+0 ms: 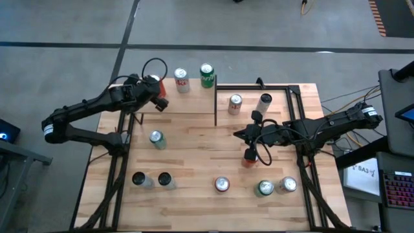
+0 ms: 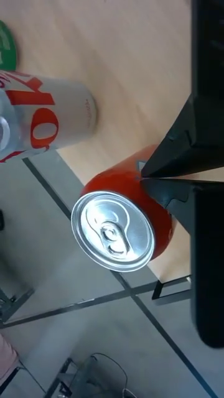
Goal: Place canned beverage on shelf
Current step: Put the top left red soda can on the shelf
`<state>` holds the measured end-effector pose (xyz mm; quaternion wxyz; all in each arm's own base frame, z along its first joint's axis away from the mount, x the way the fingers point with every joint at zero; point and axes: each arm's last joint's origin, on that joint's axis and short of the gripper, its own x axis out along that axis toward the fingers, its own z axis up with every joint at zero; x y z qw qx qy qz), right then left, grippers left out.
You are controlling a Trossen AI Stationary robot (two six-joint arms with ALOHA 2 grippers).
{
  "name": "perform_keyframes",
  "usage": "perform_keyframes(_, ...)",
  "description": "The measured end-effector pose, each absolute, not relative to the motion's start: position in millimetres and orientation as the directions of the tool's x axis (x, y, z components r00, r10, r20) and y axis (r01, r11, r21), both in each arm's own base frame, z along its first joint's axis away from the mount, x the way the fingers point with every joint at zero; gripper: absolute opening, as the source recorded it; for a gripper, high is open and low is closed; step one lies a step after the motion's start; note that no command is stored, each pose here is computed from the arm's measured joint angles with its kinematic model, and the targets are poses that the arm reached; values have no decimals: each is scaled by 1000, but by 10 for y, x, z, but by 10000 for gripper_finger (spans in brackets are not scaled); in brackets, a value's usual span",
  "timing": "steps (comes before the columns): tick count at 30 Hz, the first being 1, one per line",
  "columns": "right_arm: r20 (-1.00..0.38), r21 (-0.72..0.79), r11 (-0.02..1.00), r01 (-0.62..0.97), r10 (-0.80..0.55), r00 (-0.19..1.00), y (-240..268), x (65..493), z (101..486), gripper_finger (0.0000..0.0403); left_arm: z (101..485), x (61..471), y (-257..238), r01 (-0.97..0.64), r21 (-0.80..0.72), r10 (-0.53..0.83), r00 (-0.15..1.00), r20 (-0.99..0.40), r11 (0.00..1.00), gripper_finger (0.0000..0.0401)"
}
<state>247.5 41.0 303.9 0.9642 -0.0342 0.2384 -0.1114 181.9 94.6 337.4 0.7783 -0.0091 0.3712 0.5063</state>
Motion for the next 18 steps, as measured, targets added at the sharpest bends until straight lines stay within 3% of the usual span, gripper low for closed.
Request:
perform_keyframes(11,-452,-119,973,199,-231,862,410,2475,3039,9,3428,1860,959,-786,356,790,256,-556,505,0)
perform_keyframes(16,-452,-119,973,199,-231,861,410,2475,3039,9,3720,1763,852,-693,236,629,391,-672,682,0)
perform_keyframes(18,-452,-119,973,199,-232,861,409,2475,3039,9,3823,1684,805,-639,231,569,393,-722,734,0)
